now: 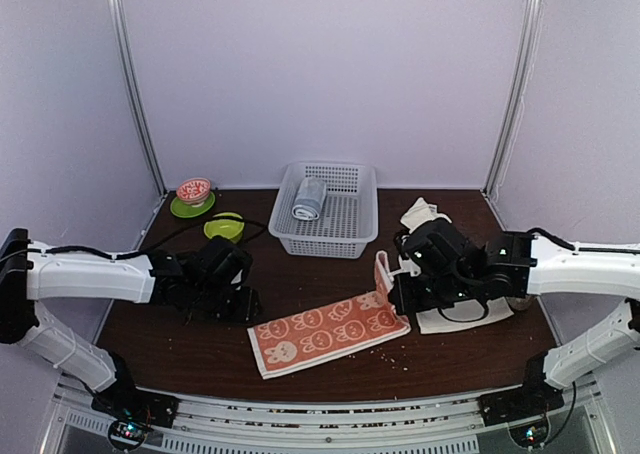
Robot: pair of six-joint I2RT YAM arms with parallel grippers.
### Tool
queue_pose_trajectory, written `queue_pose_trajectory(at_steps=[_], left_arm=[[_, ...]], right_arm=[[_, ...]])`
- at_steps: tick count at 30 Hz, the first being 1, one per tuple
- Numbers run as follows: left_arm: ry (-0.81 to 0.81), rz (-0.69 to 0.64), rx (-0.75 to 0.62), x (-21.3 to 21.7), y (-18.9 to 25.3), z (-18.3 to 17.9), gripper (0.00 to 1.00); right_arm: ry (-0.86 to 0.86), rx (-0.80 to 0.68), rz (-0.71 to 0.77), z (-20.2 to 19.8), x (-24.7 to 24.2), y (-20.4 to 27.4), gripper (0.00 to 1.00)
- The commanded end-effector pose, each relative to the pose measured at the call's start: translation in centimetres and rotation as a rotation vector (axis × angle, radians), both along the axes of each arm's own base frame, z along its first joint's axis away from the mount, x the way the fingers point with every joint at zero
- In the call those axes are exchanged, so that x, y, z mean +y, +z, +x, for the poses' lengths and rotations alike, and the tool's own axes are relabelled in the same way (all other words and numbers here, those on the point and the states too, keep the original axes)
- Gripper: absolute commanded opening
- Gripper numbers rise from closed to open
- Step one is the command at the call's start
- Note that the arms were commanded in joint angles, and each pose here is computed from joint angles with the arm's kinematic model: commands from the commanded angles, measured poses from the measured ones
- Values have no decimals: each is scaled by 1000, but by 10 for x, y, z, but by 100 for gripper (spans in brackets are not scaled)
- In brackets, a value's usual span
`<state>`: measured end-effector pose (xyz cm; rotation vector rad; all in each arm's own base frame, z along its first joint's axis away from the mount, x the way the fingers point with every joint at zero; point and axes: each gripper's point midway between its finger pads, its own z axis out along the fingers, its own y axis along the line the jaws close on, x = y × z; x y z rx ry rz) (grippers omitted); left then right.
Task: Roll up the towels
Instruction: Fold the towel at the center of the board.
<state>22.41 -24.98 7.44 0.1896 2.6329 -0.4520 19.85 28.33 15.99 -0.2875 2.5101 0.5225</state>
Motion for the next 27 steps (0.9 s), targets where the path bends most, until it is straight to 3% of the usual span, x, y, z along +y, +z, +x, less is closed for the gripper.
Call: queue_pose_trajectory(at_steps=[1,13,27], left_arm=[[68,14,-42,20,9,1,41],[138,10,-44,50,3,-15,41],[164,34,-38,66,-5,-24,41]], right_arm=[[130,3,49,-14,51,7,0],[268,105,20,-33,139,-22,0],[255,142,-10,-29,171,-44,0]])
